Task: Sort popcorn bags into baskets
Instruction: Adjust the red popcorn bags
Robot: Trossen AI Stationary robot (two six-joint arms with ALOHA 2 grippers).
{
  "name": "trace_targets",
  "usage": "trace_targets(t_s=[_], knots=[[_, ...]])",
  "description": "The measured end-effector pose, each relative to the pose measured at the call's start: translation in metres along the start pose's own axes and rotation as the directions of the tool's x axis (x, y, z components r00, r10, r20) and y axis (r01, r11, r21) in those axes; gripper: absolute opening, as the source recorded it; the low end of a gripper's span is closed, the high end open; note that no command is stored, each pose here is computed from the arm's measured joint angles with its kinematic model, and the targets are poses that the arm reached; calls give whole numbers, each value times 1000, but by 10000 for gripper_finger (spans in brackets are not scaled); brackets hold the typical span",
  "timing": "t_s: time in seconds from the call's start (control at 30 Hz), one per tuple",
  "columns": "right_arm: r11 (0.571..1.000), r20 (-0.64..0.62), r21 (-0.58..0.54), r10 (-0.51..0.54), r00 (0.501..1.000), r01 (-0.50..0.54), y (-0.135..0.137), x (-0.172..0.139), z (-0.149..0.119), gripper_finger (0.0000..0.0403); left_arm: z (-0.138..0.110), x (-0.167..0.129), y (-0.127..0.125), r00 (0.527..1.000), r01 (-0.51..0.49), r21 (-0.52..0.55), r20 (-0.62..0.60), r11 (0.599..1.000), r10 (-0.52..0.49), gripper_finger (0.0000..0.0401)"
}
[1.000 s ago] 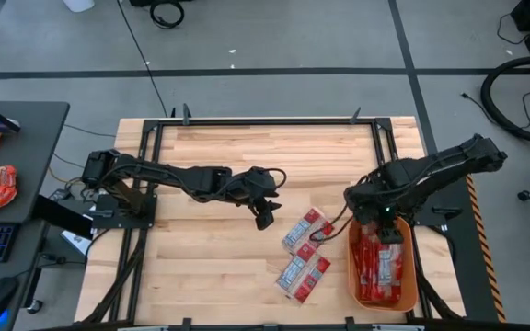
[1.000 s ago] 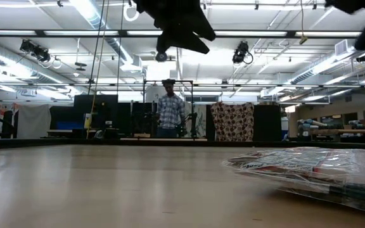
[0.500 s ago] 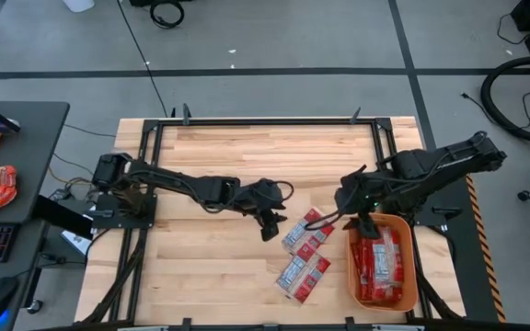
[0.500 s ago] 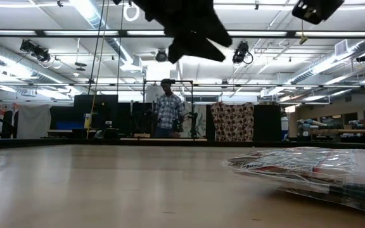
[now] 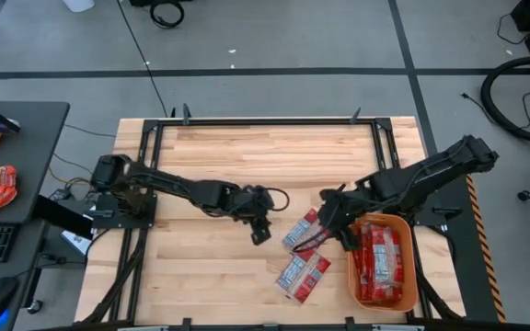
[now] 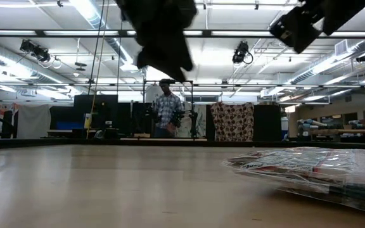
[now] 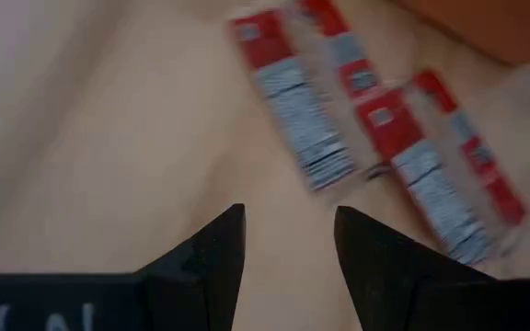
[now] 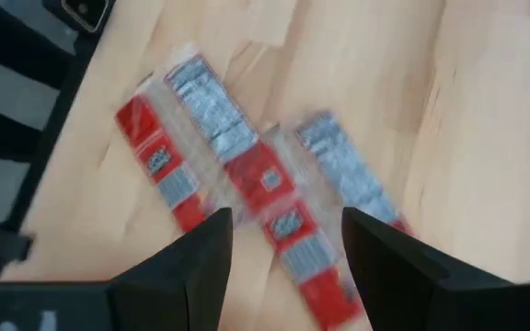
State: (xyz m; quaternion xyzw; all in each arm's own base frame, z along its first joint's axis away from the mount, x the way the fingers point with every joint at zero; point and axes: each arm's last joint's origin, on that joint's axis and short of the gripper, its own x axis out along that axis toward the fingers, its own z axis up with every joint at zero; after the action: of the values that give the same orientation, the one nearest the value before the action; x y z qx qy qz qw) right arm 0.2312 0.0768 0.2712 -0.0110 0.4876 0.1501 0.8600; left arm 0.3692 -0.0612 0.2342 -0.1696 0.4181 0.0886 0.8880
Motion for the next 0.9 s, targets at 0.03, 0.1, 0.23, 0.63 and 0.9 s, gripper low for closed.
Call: trace_targets(t_s=[0.03, 0.1, 0.23, 0.63, 0.9], knots=[[1000, 15, -20, 3, 1000, -3, 1, 6, 1, 210, -2, -9, 0, 999, -38, 10, -6, 999, 38, 172], [998, 28, -63, 7, 1000, -5, 1, 17, 0, 210, -8, -28, 2, 991, -128, 42, -28, 991, 130, 172], [983, 48, -184, 18, 999, -9, 3, 44, -1, 210, -13, -64, 3, 981, -192, 83, -12, 978, 194, 172], [971, -70, -237, -8, 998, -9, -8, 136, -11, 210, -8, -130, 15, 973, -196, 8, 128, 981, 193, 171], [973, -116, -188, -158, 981, 134, -53, 149, -14, 199, -8, -143, 18, 973, -172, -31, 148, 985, 175, 171]])
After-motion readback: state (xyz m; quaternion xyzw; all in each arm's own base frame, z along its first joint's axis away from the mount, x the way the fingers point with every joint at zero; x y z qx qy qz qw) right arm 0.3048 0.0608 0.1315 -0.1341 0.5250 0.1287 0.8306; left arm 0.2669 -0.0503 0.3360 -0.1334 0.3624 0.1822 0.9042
